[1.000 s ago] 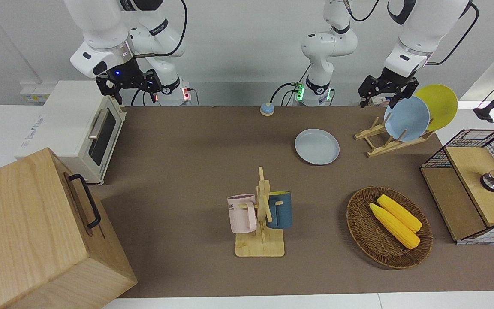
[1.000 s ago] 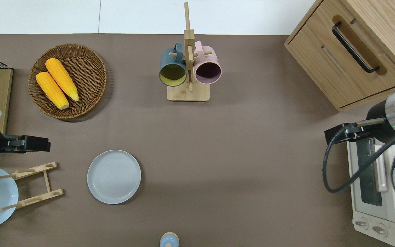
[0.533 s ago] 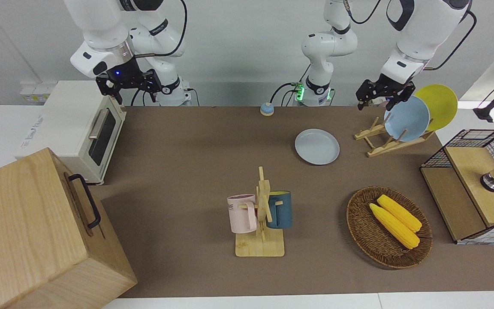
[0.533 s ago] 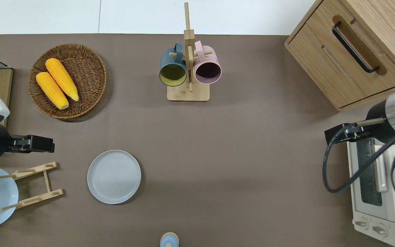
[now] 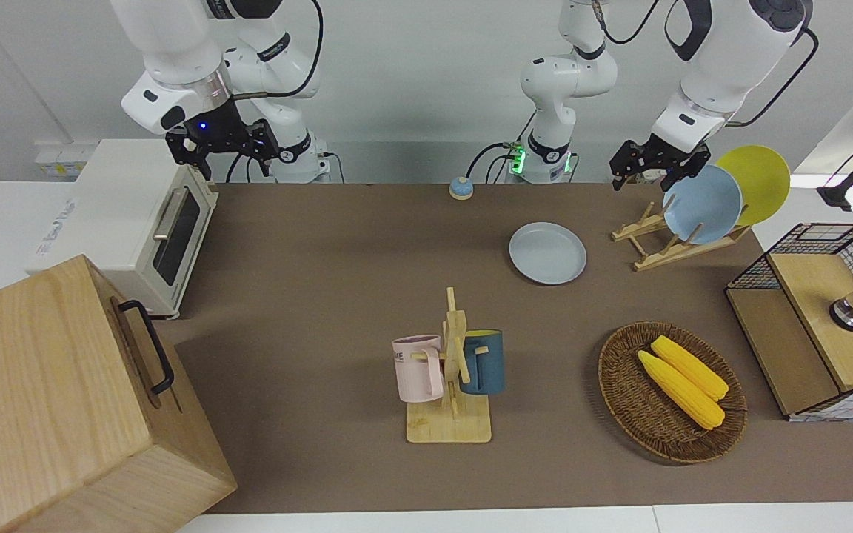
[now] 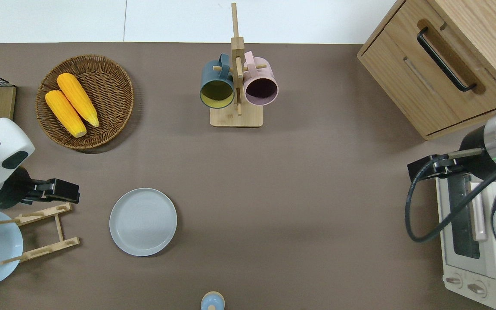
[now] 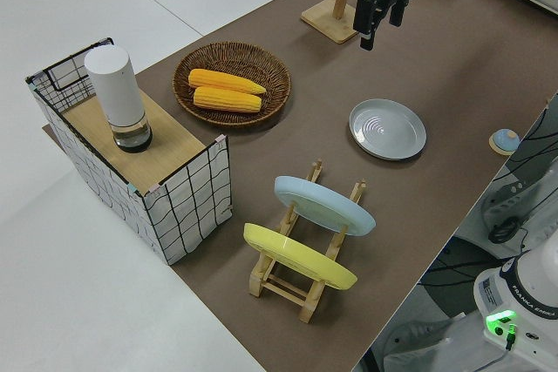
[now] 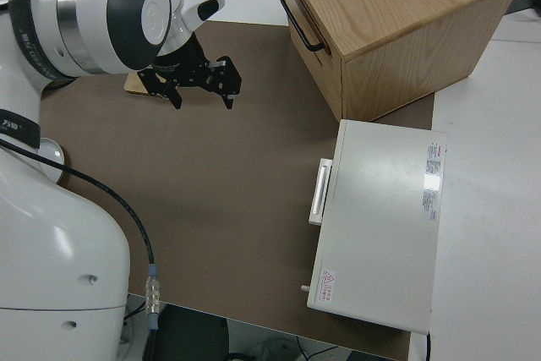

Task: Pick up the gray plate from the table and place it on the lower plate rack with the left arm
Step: 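Move the left gripper toward the gray plate's near edge, then grasp the gray plate's rim with the left gripper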

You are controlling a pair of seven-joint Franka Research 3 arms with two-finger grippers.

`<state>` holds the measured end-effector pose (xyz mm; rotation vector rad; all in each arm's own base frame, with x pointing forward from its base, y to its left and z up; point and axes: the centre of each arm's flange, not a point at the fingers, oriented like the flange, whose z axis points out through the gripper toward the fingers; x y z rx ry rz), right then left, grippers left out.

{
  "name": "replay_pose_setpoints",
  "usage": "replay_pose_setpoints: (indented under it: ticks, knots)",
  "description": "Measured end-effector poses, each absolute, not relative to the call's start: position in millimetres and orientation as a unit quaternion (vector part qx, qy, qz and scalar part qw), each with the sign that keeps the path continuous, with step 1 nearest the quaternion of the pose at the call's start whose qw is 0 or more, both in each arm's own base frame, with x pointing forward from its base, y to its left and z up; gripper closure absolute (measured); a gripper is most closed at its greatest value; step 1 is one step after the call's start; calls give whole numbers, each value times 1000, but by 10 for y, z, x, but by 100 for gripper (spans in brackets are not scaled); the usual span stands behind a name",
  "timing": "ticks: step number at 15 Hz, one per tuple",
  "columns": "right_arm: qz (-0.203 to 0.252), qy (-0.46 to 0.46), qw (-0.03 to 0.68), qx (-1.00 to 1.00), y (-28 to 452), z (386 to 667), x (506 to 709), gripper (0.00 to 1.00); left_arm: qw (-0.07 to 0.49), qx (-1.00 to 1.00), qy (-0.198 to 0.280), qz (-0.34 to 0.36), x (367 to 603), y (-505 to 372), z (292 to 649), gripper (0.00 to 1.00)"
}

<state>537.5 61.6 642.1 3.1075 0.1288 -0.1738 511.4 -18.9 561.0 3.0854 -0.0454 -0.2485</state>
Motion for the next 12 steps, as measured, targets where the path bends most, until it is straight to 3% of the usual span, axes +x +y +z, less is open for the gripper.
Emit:
replay_pose_setpoints:
  ticks: [6,12]
  knots:
    - [-56,41,13,997,616,6421,5375,1,21,998,-2,-66,5020,-113,4937,0]
    - [-56,41,13,997,616,6421,5375,1,19,999,11,-30,4714,-39,3999,0]
